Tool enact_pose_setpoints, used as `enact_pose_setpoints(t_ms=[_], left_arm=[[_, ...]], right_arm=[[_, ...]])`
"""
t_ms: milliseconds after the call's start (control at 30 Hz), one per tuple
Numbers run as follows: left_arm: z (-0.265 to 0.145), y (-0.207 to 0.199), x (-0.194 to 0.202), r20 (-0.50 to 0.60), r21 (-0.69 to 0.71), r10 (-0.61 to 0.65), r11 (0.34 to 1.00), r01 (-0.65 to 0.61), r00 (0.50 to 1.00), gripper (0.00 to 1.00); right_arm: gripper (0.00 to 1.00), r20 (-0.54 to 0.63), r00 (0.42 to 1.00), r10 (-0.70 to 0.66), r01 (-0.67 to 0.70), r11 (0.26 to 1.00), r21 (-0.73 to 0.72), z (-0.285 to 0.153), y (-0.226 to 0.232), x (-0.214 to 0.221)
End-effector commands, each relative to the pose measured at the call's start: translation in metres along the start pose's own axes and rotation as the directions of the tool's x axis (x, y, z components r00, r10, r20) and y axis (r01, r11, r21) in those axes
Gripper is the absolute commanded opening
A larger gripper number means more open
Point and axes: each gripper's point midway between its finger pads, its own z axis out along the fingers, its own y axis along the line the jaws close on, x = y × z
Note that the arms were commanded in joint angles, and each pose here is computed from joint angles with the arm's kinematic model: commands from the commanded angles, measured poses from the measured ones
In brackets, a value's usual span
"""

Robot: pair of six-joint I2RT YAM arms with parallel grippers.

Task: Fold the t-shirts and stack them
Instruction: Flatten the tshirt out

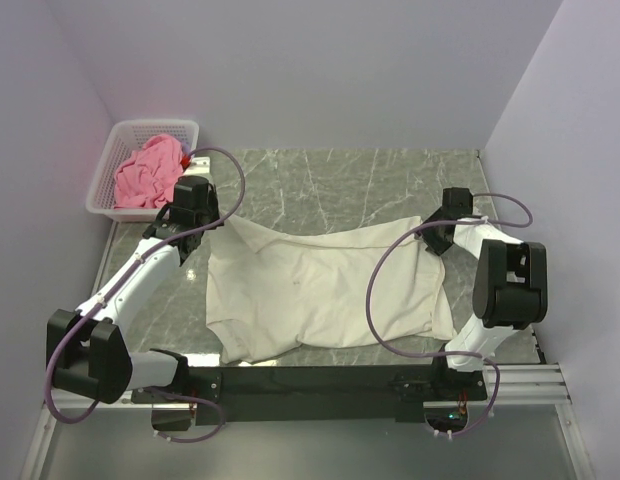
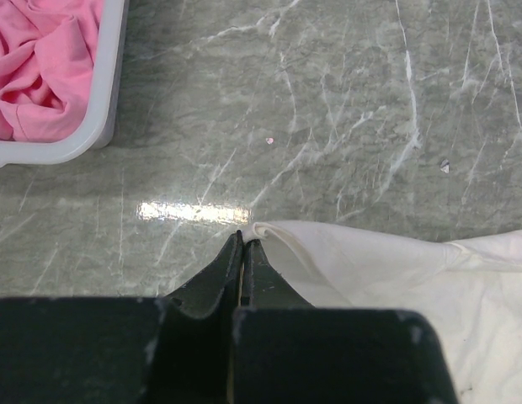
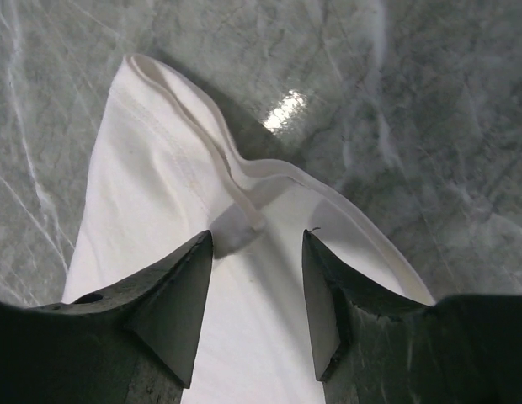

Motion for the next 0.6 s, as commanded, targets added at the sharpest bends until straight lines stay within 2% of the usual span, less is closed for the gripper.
enact_pose_setpoints(t_ms=[0, 567], left_arm=[[-0.004, 0.001, -0.014, 0.048, -0.005, -0.027, 1.000, 0.027, 0.998, 0.01], [-0.004, 0.001, -0.013, 0.043, -0.004, -0.027, 1.000, 0.027, 0.999, 0.01]], right_arm=[[0.54, 0.100, 0.994, 0.034, -0.034, 0.999, -0.004, -0.013, 0.002, -0.021], [0.52, 0.076, 0.995, 0.059, -0.055, 0.997, -0.052, 0.009, 0.015, -0.021]])
